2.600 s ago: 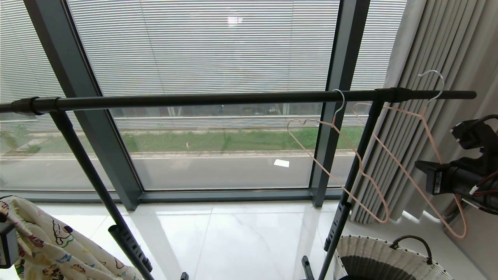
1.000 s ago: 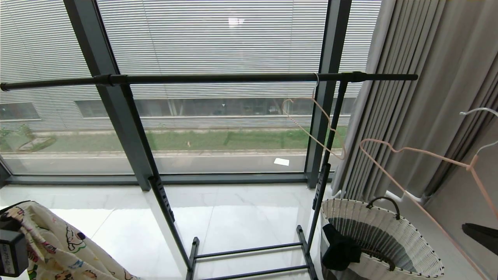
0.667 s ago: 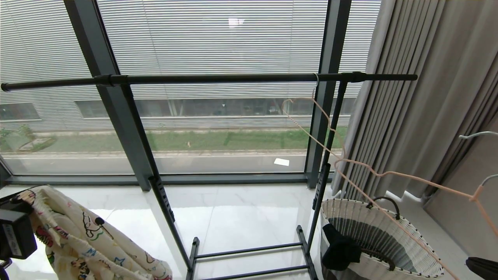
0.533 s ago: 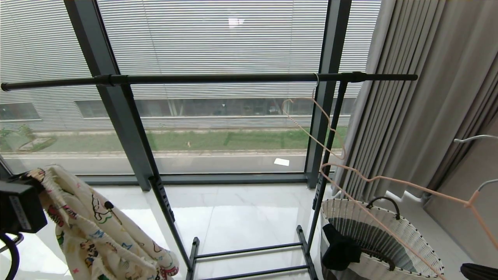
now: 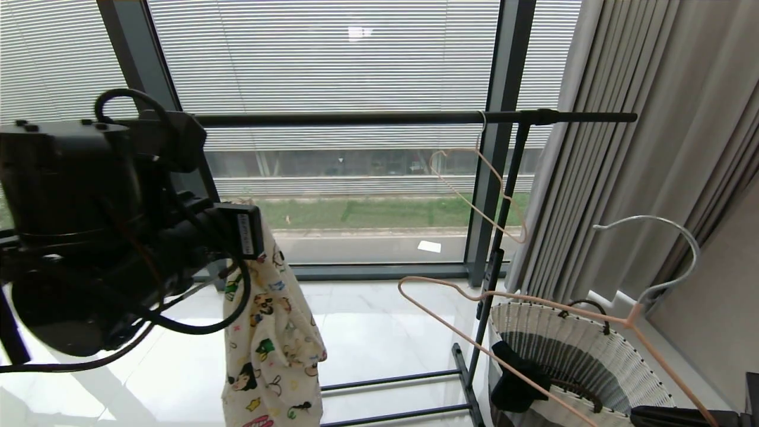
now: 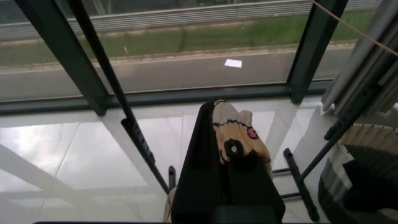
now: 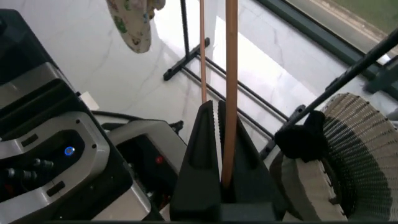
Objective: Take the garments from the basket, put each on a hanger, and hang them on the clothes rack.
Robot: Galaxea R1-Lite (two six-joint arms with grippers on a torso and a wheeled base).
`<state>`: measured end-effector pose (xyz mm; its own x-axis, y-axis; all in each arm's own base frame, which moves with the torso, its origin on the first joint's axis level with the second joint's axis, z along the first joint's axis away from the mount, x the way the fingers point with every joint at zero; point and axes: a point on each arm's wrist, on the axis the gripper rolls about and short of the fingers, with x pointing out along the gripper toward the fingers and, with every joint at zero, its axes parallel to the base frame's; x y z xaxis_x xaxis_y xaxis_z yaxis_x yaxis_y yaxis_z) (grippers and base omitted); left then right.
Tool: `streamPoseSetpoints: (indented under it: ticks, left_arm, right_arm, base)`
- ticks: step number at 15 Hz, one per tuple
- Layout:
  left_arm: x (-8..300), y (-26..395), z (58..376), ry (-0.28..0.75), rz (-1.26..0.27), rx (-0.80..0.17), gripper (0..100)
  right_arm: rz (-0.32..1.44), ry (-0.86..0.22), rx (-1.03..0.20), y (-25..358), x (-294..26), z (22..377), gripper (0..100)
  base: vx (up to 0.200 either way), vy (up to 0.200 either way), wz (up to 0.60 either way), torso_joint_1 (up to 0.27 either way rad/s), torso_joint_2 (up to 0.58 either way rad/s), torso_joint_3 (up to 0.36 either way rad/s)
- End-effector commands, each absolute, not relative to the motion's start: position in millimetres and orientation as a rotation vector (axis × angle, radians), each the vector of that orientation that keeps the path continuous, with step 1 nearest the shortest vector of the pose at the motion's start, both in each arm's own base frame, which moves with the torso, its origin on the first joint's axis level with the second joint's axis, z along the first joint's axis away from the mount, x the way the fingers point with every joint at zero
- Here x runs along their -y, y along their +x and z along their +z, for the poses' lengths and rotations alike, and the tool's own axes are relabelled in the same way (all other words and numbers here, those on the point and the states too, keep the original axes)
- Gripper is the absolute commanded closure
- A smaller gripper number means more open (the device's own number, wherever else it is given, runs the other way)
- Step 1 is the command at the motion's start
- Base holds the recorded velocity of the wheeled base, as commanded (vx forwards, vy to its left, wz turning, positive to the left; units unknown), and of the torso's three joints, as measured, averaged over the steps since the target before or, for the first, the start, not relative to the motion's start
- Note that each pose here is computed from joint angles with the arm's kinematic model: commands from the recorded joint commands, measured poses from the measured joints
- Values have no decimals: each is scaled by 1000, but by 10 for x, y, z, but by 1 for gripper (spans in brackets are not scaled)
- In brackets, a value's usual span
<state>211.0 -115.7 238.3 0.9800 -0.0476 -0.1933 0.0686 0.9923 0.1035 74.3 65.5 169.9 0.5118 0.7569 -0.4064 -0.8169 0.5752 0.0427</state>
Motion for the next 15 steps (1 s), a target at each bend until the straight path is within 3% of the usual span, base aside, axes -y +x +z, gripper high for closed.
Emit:
streamPoseSetpoints:
  ticks: [1, 6, 15]
  left_arm:
    - [1519, 2344, 2119, 154, -109, -268, 100]
    - [1664, 2446, 2058, 35, -30, -275, 100]
    - [1791, 2382, 2122, 26, -45, -250, 100]
  right_arm:
    - [1013, -189, -466, 932, -905, 1606, 100]
    - [1048, -191, -433, 1081, -1103, 1590, 100]
    - [1066, -182, -370, 1318, -1376, 1703, 100]
  base:
    - [0, 0, 0, 0, 0, 0]
    - [0, 0, 0, 0, 0, 0]
    - [0, 0, 0, 0, 0, 0]
